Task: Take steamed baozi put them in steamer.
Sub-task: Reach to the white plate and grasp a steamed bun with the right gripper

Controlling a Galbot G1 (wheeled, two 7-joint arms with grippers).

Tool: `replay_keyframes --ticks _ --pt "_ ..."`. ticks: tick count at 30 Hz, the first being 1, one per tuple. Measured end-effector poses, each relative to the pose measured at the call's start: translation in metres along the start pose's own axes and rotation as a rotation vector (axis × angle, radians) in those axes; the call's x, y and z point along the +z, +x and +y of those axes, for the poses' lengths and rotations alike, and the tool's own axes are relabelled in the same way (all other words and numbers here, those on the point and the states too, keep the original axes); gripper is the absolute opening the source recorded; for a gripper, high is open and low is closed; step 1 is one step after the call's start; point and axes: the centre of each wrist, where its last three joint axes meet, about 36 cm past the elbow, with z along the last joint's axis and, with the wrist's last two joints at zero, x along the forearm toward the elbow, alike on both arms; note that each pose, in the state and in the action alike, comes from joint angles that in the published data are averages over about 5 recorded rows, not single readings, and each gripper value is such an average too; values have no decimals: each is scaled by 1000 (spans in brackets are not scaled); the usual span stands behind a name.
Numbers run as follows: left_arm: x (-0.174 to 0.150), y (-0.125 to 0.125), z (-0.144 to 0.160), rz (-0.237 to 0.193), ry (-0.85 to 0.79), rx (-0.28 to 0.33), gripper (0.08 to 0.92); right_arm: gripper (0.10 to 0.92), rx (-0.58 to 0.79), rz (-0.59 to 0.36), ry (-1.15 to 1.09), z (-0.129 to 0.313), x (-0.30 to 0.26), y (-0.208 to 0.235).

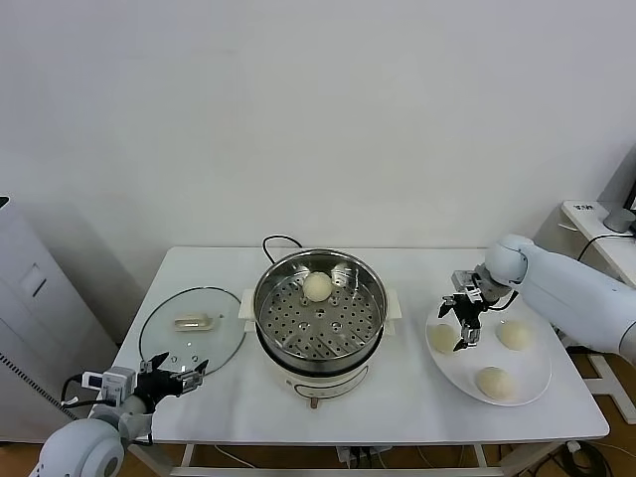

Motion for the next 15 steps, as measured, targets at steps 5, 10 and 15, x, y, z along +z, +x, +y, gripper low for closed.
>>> replay_keyframes --ticks 5,10,15 --pt "1 -1 1 1 1 -1 823 674 1 4 -3 1 1 -7" --pt "0 -1 1 1 0 -2 823 589 -2 8 -2 4 4 -11" --pt "0 0 1 1 -3 -3 823 530 -2 10 1 5 4 -12"
